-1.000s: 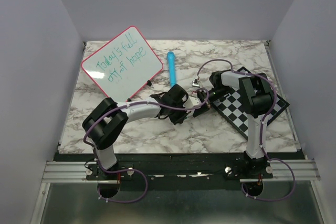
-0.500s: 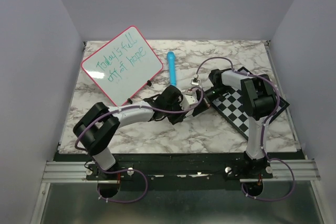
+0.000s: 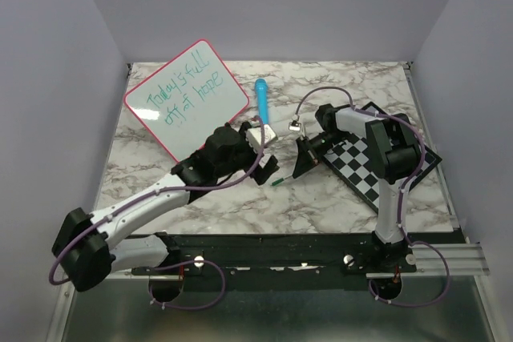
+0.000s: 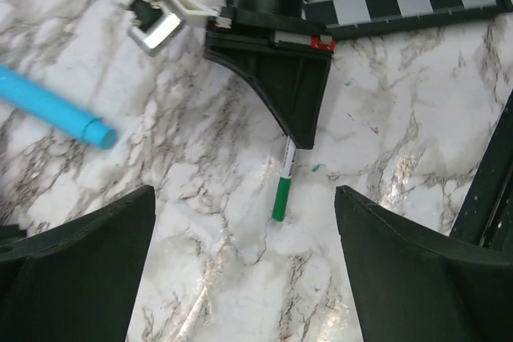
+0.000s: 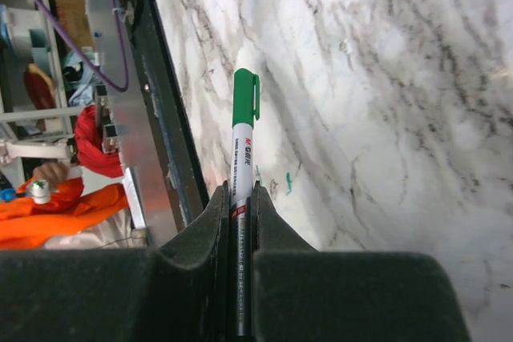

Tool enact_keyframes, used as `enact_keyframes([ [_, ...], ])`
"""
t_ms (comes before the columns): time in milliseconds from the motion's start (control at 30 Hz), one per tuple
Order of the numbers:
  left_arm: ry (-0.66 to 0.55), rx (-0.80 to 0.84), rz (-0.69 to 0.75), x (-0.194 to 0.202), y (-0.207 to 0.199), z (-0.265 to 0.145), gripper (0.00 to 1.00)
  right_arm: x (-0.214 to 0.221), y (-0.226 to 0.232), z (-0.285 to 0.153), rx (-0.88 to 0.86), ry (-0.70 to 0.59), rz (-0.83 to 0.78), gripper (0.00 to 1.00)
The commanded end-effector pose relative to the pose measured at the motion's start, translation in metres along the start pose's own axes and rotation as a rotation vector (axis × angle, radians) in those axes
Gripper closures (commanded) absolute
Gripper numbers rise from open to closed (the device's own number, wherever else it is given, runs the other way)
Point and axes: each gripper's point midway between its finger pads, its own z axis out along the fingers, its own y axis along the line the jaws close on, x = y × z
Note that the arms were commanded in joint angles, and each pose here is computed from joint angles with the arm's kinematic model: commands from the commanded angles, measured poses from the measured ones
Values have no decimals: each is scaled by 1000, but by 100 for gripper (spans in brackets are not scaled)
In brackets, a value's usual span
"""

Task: Write a sentence on the whiteboard
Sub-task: Put down the whiteboard marker at the center of the board, then reset both arms

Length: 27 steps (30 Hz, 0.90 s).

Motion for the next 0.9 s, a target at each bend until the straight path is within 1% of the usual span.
enact_keyframes([
  [0,-76,-236,-160,-21,45,-51,1,-26,-17,-5,118,-11,-54,90],
  [33,-87,-252,-186,-23,50,-58,1,-26,-21,-5,140,-1,-37,88],
  [67,-79,-264,-225,-20,52,-65,1,-29,-23,-5,153,-1,-36,82],
  [100,-106,-265,-235,-27,53,-76,1,-33,-24,-7,167,-5,-38,79],
  [133,-109,-289,-252,-27,59,-83,1,-35,-27,-9,192,-3,-32,72],
  [167,-85,-297,-263,-21,59,-88,1,-37,-28,-11,205,-4,-36,62],
  [233,-95,-325,-264,-24,60,-102,1,-43,-31,-16,250,-5,-52,57],
  [267,-74,-336,-271,-17,59,-106,1,-47,-30,-20,272,-8,-64,52],
  [333,-83,-359,-276,-14,58,-118,1,-56,-31,-26,310,-15,-86,49],
  [433,-109,-370,-319,-6,53,-129,1,-63,-31,-40,389,-11,-129,48],
  [467,-123,-372,-334,-5,52,-132,1,-68,-35,-50,457,-9,-153,47],
  [567,-155,-401,-388,0,51,-141,1,-84,-22,-77,580,-34,-254,46],
  [633,-185,-420,-423,-2,52,-147,1,-96,6,-96,622,-78,-362,45],
  [700,-208,-451,-466,-9,57,-154,1,-96,23,-107,653,-101,-429,44],
  [733,-218,-459,-477,-13,59,-157,1,-100,51,-123,687,-151,-521,43],
  [800,-233,-480,-508,-22,64,-161,1,-106,72,-144,786,-230,-629,41],
  [833,-267,-505,-513,-35,71,-169,1,-95,90,-155,829,-278,-673,39],
  [867,-279,-516,-517,-41,75,-173,1,-102,103,-170,891,-356,-724,32],
])
